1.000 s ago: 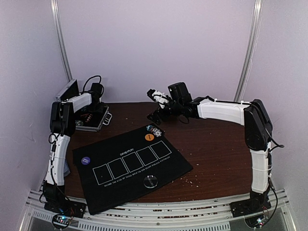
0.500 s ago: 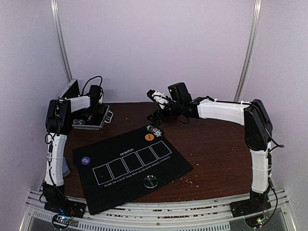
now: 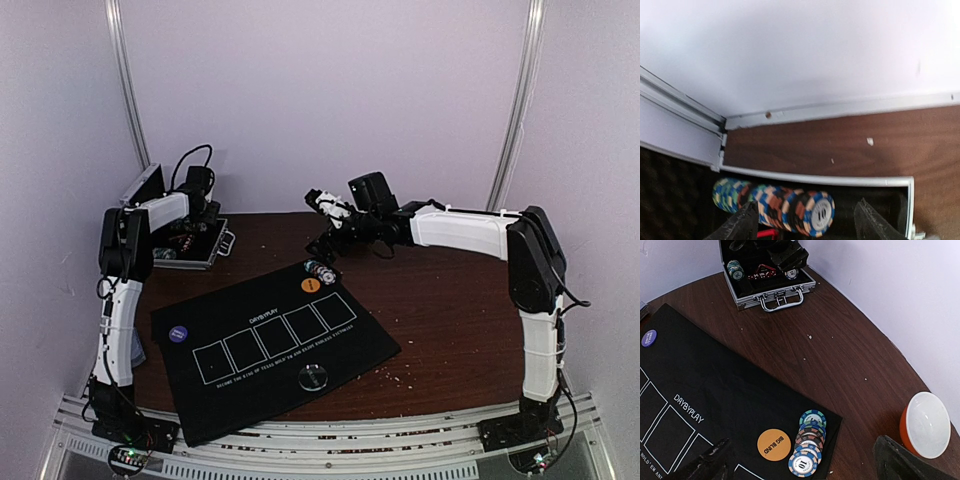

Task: Distribute texas hold em gaming equipment
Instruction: Pick up the pile of poker chips from the chip case.

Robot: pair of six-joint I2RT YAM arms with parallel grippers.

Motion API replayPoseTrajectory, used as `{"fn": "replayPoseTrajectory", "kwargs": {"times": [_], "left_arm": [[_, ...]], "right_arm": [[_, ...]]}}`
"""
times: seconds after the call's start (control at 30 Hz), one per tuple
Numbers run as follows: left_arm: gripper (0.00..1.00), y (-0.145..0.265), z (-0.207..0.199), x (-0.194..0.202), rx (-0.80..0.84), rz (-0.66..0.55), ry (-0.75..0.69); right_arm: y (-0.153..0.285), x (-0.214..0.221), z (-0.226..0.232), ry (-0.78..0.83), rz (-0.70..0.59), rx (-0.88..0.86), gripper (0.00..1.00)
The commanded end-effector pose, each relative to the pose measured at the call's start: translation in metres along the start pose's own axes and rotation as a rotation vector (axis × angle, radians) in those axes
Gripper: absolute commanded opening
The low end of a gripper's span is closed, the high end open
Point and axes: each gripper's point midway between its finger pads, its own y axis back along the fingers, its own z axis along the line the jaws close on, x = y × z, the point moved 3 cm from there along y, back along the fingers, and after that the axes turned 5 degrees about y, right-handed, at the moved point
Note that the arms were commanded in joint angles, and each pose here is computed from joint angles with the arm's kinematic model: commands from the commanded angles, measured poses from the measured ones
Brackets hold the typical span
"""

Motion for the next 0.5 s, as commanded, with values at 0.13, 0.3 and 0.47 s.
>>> {"fn": "replayPoseTrajectory", "kwargs": {"times": [0.13, 0.3, 0.47], "left_arm": [[0.65, -0.025, 0.004, 0.012, -0.047, 0.021, 0.03], [0.6, -0.032, 0.007, 0.021, -0.065, 0.043, 0.042], [0.58, -0.04, 0.004, 0.031, -0.057, 0.064, 0.036]], "right_arm": [[0.001, -0.006, -0.001, -0.009, -0.005, -0.016, 0.98], [0.002, -0.006, 0.0, -0.01, 0.0, -0.021, 0.98], [0.002, -0.006, 0.001, -0.016, -0.002, -0.026, 0.98]]}}
